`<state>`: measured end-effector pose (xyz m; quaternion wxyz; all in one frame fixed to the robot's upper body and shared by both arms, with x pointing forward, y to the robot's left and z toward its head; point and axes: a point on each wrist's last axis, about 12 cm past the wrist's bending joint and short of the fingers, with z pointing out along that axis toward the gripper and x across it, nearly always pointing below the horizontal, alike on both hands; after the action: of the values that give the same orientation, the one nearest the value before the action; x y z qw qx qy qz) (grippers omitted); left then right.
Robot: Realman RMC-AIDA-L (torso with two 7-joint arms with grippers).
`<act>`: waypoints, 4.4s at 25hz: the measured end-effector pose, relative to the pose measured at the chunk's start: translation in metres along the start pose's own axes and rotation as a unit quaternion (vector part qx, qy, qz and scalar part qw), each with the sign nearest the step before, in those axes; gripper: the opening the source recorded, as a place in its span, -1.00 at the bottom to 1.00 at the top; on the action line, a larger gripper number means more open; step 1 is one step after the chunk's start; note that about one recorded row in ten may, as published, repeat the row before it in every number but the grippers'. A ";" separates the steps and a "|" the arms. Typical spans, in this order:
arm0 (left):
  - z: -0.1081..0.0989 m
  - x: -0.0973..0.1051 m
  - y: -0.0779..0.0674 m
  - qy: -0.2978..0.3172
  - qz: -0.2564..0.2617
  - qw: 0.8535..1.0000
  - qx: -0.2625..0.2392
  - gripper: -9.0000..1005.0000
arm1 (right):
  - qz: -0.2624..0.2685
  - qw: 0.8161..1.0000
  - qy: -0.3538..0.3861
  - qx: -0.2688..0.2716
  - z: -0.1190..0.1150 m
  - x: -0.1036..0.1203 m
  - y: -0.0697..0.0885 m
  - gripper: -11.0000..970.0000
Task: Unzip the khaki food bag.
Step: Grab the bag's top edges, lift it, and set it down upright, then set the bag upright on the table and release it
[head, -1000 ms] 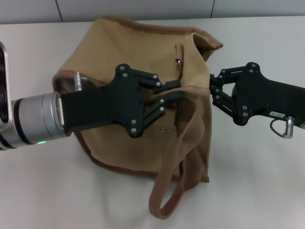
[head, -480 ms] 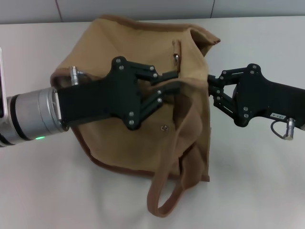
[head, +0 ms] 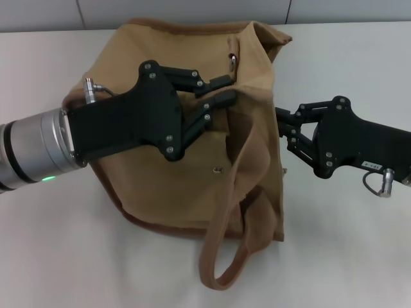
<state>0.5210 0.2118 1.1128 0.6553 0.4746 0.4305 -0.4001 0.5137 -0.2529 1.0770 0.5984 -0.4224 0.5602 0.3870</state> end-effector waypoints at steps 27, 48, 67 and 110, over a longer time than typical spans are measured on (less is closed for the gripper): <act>-0.026 -0.014 0.008 -0.060 0.006 0.994 -0.096 -0.81 | 0.037 0.997 0.031 0.062 -0.050 0.026 0.030 -0.79; -0.040 -0.003 0.000 -0.058 -0.023 0.987 -0.145 -0.81 | 0.044 0.991 0.013 0.127 -0.082 0.023 0.034 -0.79; -0.137 0.025 -0.047 0.054 -0.065 0.928 -0.362 -0.81 | 0.111 0.993 0.010 0.046 -0.047 0.010 0.014 -0.11; -0.119 0.032 -0.026 0.072 -0.039 0.931 -0.355 -0.82 | 0.078 0.990 -0.050 0.105 0.069 0.056 0.152 0.46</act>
<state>0.4847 0.3170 1.0546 0.7323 0.2213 0.6086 -0.2105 0.3993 -0.1366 1.0113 0.6348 -0.2917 0.5984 0.3921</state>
